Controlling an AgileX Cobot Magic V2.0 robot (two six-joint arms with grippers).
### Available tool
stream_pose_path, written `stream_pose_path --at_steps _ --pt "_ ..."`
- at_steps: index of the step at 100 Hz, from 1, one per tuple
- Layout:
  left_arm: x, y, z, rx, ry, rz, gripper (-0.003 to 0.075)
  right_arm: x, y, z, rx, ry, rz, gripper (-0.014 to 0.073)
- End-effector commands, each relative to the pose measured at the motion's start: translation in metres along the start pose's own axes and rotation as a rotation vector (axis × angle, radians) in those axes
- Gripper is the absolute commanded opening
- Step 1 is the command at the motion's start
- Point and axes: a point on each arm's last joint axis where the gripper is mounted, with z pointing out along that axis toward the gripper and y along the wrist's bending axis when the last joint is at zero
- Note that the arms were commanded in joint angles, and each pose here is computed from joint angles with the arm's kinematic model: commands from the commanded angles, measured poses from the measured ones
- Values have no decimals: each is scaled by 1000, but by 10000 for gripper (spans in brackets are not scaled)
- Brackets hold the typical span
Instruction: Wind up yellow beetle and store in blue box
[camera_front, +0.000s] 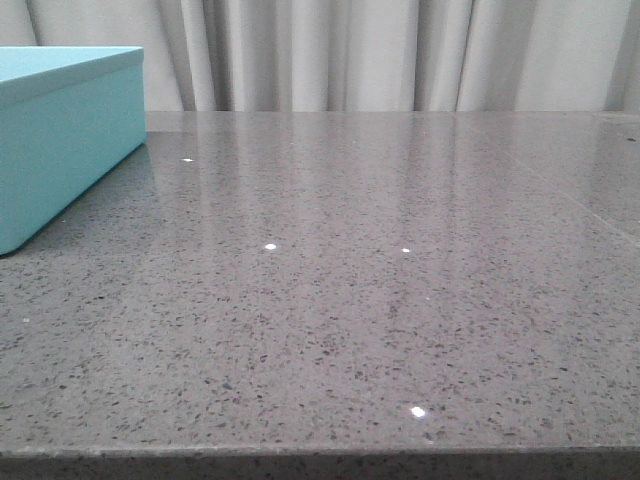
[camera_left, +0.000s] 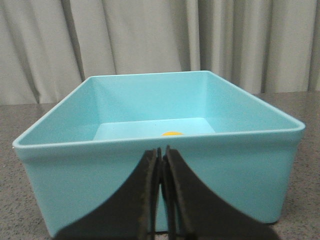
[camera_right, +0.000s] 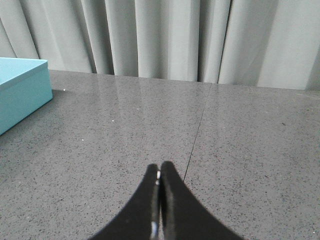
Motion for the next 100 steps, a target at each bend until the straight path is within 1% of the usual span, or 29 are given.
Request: stream_pose_path --at_steps 1,14,19,100 --pt "-7 2 -3 -24 -109 -20 -19 -14 3 -2 -25 -95 -26 -68" --pt "8 3 -3 -42 -109 -54 -19 -14 3 -2 -25 -95 -26 -68" --pt "11 3 -2 -41 -72 -64 -18 -14 3 -2 -25 -95 -26 -68" --pt "12 4 -2 -51 -62 -70 -19 -12 3 -1 -24 -87 -27 -68"
